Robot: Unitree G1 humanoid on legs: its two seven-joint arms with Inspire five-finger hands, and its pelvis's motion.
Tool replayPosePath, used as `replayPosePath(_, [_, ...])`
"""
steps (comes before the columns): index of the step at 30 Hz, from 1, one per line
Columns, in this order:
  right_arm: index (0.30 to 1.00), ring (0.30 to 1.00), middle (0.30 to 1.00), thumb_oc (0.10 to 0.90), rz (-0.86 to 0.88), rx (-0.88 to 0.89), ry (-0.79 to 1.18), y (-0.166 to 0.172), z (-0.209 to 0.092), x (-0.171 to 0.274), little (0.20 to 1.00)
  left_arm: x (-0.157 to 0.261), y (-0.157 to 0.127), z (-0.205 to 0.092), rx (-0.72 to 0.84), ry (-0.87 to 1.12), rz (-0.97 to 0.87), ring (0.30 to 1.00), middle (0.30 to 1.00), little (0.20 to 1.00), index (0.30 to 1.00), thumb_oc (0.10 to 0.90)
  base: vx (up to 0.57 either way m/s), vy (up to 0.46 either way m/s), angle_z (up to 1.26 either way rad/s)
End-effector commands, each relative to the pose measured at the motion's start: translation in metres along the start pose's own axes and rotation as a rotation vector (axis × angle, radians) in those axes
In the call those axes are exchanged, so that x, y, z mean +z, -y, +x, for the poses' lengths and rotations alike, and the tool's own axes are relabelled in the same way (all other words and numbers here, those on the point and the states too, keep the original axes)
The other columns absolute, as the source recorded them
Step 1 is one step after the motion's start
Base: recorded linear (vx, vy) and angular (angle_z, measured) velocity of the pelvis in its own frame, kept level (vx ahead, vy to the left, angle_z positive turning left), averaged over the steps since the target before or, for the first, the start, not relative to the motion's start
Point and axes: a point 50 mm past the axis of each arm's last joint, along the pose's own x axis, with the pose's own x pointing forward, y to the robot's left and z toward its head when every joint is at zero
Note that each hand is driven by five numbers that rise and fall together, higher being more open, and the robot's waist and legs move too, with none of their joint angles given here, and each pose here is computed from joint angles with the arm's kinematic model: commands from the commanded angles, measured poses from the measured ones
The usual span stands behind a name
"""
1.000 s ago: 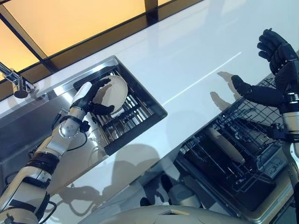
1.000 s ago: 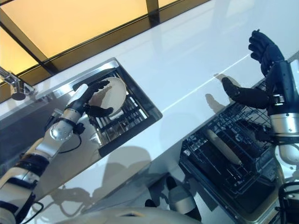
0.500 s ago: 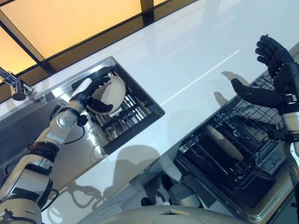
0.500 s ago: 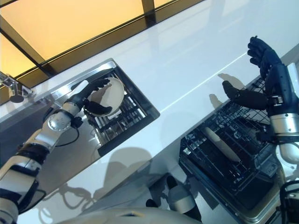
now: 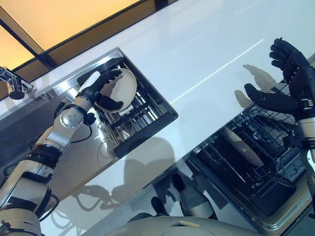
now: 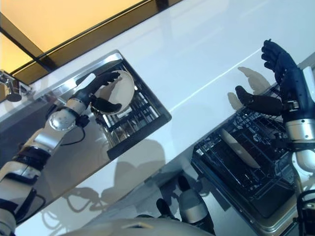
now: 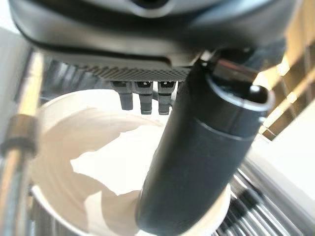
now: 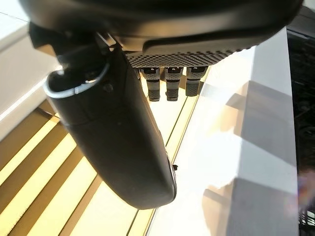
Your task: Pick up plates and place into dishwasher.
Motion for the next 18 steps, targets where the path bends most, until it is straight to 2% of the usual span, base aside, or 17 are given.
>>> replayPosePath(1, [0.9, 0.9, 0.9, 0.8, -0.042, -0.073, 0.266, 0.019, 0.011, 0.046, 0.9, 0.037, -0.034, 0.004, 0.18, 0.163, 0.096, 0.9, 0.9, 0.9, 0.9, 0.8, -0.01, -0.002, 0.09])
replayPosePath(6, [0.9, 0.9, 0.9, 0.8, -0.051, -0.055, 0.266, 0.013, 0.009, 0.046, 0.9, 0.045, -0.034, -0.009, 0.18, 0.214, 0.142, 0.9, 0.9, 0.9, 0.9, 0.8, 0.0, 0.0, 0.02])
replayPosePath(18, [0.9, 0.9, 0.9, 0.8, -0.044, -0.017, 0.268, -0.002, 0.011, 0.046, 0.9, 0.04, -0.017, -0.024, 0.121, 0.206, 0.087, 0.9, 0.9, 0.9, 0.9, 0.8, 0.0, 0.002, 0.01])
